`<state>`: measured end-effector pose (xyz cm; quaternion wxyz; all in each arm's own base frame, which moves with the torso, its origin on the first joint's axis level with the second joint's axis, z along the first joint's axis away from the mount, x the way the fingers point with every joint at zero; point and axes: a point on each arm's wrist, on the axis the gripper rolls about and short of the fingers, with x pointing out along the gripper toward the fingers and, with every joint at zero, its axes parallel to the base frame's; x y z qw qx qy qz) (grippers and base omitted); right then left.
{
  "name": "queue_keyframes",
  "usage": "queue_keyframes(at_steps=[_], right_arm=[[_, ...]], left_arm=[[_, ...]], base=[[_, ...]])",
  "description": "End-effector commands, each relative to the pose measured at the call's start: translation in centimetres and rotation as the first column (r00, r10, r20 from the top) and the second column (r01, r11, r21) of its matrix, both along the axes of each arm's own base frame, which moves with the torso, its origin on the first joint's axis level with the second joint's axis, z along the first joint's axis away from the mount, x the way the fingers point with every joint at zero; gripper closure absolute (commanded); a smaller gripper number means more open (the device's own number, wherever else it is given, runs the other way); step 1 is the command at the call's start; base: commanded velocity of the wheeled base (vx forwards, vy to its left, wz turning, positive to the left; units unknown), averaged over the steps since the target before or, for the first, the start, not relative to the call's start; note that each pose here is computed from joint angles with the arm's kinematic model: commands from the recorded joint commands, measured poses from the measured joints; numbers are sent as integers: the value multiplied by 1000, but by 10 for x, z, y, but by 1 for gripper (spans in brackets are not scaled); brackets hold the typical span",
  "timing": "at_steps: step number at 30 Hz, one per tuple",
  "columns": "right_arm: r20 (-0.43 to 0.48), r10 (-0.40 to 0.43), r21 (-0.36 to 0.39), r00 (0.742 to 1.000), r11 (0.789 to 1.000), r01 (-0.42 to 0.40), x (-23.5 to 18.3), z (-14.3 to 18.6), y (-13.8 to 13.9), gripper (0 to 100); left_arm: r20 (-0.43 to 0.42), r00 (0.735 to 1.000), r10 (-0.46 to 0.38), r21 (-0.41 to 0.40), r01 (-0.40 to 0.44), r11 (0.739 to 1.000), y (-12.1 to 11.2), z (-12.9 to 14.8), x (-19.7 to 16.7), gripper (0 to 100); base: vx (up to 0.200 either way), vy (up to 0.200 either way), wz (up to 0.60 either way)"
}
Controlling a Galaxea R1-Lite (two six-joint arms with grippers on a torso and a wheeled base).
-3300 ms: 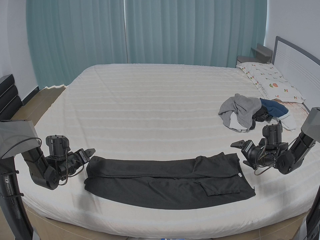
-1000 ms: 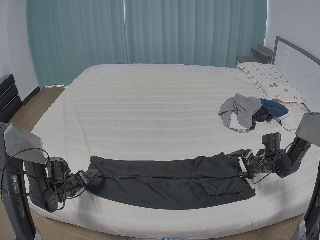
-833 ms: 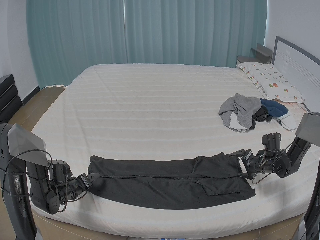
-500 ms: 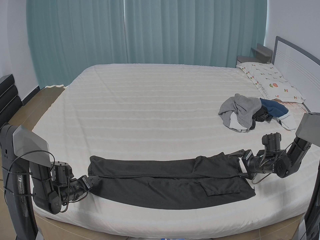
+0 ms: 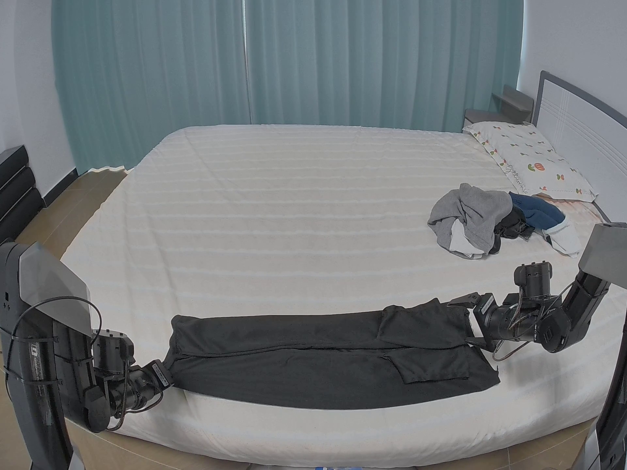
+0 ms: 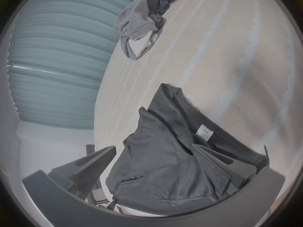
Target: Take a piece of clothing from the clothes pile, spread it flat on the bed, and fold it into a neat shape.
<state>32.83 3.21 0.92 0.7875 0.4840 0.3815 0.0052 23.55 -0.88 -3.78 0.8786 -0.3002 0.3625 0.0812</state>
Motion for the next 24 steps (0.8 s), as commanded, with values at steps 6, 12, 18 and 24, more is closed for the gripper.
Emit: queue_keyframes(at_steps=[6,12,18,24], right_arm=[[-9,2,0,1000,1000,-2,-2,-2,0,0],[-5,-2,-1,1000,1000,2,-2,-1,-1,0],[-2,-5,-1,1000,1000,5,-2,0,-2,0],[-3,-10,0,1000,1000,10,-2,0,-4,0]], left_arm=[[-54,998,15,14,-14,1000,2,3,-18,100],[-77,997,17,14,-16,1000,2,3,-25,100],[-59,997,44,12,-43,999,8,3,-23,100],[-55,998,41,-4,-41,999,7,4,-24,0]], base=[[0,0,0],[0,0,0],[0,0,0],[0,0,0]])
